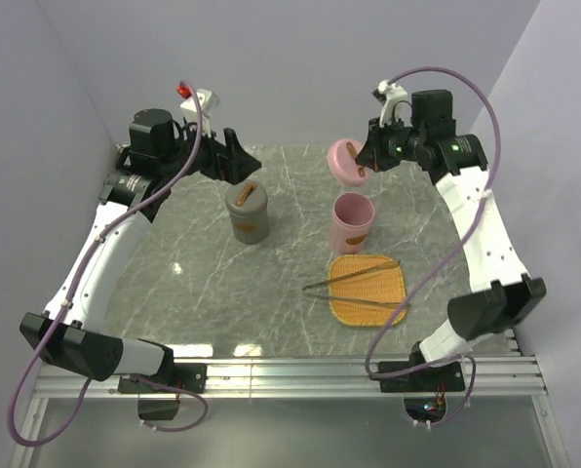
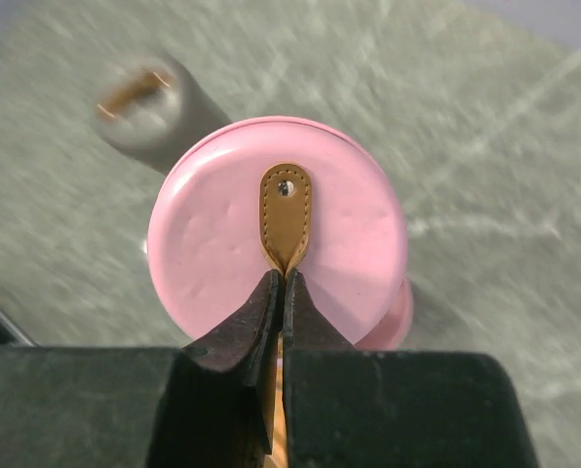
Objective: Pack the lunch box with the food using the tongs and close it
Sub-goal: Put the lid back on the lunch box
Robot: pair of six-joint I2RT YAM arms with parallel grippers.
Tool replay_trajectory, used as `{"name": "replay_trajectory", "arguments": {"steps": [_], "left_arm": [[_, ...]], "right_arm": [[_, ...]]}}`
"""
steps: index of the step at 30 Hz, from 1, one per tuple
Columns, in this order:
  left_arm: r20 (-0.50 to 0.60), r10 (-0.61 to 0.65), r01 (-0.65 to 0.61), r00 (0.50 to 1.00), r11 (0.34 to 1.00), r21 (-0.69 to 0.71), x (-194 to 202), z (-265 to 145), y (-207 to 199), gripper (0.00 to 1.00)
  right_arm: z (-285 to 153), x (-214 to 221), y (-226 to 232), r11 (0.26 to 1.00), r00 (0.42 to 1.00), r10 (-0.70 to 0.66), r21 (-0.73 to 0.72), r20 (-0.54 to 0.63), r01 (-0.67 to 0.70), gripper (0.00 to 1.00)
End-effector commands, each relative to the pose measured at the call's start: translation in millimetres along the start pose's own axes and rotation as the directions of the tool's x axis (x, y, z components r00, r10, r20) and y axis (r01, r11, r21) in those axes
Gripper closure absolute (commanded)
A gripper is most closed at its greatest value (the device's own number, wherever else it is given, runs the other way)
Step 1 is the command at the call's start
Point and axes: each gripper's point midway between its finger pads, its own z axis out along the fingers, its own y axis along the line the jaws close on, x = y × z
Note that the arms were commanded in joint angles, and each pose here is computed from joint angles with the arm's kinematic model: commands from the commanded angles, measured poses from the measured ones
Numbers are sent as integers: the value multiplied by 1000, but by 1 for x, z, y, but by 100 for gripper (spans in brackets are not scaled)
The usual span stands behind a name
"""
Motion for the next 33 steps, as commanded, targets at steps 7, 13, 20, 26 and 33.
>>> {"name": "replay_trajectory", "arguments": {"steps": [7, 13, 20, 26, 33], "left_arm": [[-143, 37, -47, 989, 996, -73, 43, -10, 19, 1], [-145, 25, -35, 989, 997, -64, 45, -8, 18, 1], [-130, 12, -23, 991, 997, -80, 42, -8, 19, 1], [-119, 12, -25, 993, 994, -107, 39, -10, 24, 1], [-113, 9, -21, 994, 994, -110, 36, -9, 24, 1]], "right_arm": [[14, 62, -47, 985, 934, -96, 104, -345, 140, 100], [24, 84, -43, 986, 905, -108, 75, -411, 152, 100], [31, 96, -42, 984, 896, -106, 82, -431, 156, 100], [38, 103, -41, 985, 901, -94, 92, -423, 146, 100], [49, 115, -35, 986, 893, -97, 81, -439, 147, 100]]}}
